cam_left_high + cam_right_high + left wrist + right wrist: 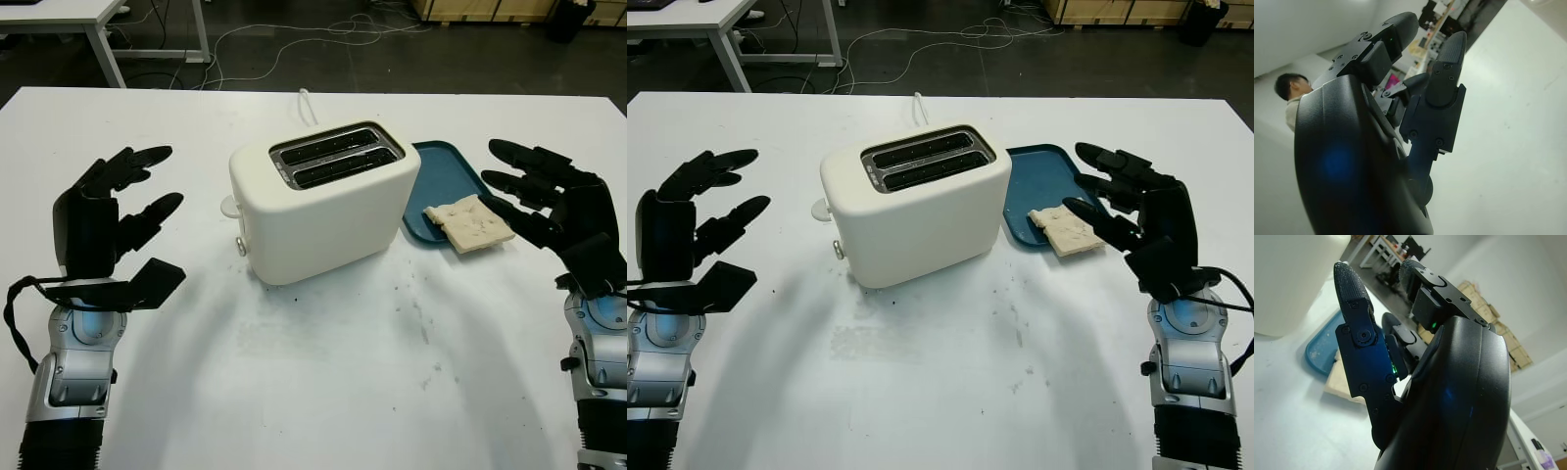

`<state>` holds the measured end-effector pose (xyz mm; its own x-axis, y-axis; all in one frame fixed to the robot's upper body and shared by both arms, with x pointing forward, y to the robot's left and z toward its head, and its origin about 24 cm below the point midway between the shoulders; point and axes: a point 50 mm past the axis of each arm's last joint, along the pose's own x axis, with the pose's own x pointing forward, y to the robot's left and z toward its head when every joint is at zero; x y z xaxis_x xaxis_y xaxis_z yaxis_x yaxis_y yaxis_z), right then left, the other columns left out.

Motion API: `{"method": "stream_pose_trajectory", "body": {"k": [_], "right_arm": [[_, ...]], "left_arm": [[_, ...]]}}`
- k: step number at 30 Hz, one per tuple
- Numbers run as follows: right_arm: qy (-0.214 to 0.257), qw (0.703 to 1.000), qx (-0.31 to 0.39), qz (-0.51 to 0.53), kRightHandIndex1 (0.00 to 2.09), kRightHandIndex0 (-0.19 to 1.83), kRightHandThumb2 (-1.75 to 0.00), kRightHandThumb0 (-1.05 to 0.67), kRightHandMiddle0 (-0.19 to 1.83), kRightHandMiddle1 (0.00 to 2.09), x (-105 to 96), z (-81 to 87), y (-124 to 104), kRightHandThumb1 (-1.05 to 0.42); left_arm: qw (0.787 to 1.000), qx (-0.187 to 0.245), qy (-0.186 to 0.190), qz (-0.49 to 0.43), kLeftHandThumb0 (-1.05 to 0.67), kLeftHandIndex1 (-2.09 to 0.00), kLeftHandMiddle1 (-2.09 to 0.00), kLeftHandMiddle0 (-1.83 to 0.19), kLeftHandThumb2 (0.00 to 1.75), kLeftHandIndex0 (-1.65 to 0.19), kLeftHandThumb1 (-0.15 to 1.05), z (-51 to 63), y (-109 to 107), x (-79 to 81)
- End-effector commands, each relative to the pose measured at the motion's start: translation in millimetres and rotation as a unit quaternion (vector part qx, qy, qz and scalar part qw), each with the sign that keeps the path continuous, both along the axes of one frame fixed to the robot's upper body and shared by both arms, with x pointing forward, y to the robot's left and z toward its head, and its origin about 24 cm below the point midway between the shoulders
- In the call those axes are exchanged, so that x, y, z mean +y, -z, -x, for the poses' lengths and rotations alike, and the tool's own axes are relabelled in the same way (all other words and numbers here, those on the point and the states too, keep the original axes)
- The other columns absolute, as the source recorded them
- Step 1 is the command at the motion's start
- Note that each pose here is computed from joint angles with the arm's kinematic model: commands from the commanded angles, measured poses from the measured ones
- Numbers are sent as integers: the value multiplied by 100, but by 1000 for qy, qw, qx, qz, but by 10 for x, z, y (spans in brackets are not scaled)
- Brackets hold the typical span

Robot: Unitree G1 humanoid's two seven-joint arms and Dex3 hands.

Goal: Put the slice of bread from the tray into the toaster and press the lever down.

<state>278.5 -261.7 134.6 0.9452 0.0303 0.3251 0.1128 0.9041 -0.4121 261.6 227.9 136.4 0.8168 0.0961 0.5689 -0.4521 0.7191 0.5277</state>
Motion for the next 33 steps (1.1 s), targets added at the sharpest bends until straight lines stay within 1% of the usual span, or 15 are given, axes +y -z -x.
{"method": "stream_pose_trajectory", "body": {"k": [1,9,14,17,21,23,25,29,33], "right_arm": [[-2,1000,-10,3,1,86,0,-56,75,0,12,0,-35,-85],[3,1000,-1,16,0,86,0,-55,76,0,0,12,-6,-85],[40,989,-21,140,0,82,-1,-59,74,0,-6,44,-21,-87],[63,966,-28,248,0,74,0,-54,71,0,-58,101,0,-84],[85,909,-21,407,0,66,-1,-49,63,0,-146,124,109,-85],[89,882,-4,463,0,62,-1,-49,58,0,-192,107,184,-87],[91,862,9,498,0,58,-1,-49,55,0,-229,88,249,-87],[90,840,33,534,0,51,0,-52,50,0,-280,40,387,-85],[85,837,53,537,0,46,0,-53,47,0,-310,-6,498,-83]], "left_arm": [[1000,-4,3,-1,-39,-28,-80,-60,1,-73,92,3,-22,-26],[1000,1,5,1,-40,-24,-79,-61,1,-75,92,11,-17,-23],[1000,1,4,6,-41,-22,-78,-61,1,-76,92,17,-2,-19],[1000,2,6,4,-40,-21,-78,-62,1,-77,92,12,3,-31],[1000,-1,8,0,-38,-20,-79,-61,0,-77,92,8,-1,-38],[1000,-1,6,1,-38,-20,-79,-61,0,-78,92,9,-3,-38],[1000,-1,4,1,-38,-19,-79,-61,0,-78,92,12,-5,-36],[1000,-1,6,2,-37,-19,-81,-61,0,-78,92,16,-1,-25],[1000,2,6,2,-38,-18,-82,-60,0,-78,92,22,-3,-23]]}}
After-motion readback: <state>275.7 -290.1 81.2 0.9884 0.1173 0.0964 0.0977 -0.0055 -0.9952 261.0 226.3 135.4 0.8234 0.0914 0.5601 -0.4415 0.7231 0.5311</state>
